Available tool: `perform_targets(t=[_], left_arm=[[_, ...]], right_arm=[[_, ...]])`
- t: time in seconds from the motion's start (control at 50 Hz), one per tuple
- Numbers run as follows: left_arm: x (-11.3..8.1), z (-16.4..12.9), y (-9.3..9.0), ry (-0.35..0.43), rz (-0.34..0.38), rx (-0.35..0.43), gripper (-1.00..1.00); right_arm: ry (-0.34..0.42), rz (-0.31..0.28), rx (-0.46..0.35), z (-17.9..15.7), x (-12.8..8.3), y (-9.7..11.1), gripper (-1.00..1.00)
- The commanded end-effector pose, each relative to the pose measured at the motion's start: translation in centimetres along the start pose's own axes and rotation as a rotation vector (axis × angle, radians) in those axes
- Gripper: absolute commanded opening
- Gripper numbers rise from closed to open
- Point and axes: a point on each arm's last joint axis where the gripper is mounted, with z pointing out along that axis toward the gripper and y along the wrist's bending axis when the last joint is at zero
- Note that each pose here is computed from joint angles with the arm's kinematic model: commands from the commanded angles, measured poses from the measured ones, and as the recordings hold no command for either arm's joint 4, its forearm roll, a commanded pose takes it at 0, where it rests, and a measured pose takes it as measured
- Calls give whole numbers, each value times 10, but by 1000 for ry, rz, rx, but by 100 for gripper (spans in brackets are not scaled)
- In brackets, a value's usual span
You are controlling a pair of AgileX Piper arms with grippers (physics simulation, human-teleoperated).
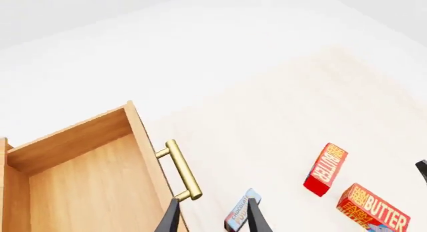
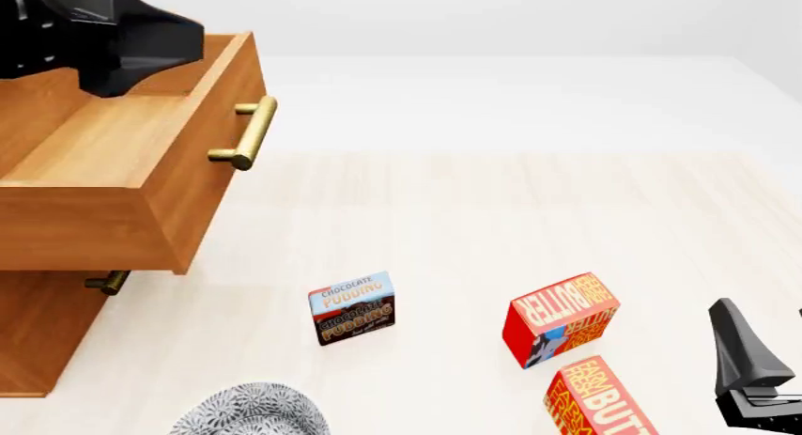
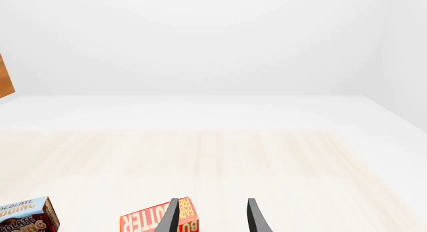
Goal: Put the chocolate pudding in the top drawer of the cabinet and close it.
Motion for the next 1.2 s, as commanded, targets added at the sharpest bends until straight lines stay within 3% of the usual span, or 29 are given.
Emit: perform_targets(t=[0.02,0.16,0.24,0.42,0.68,1.2], left_arm=[[-9,-10,-7,-66,146,37,100],[-2,-3,-18,-84,295,89,100],[-2,2,-19,-84,313,90,100],[12,26,-38,-63,423,169,100],[29,59,-58,0,428,239,100],[71,107,-68,107,412,258,100]], right_arm=[[0,0,0,0,0,0,100],[0,0,0,0,0,0,100],[0,0,0,0,0,0,100],[0,0,0,0,0,0,100],[0,0,0,0,0,0,100],[0,0,0,0,0,0,100]])
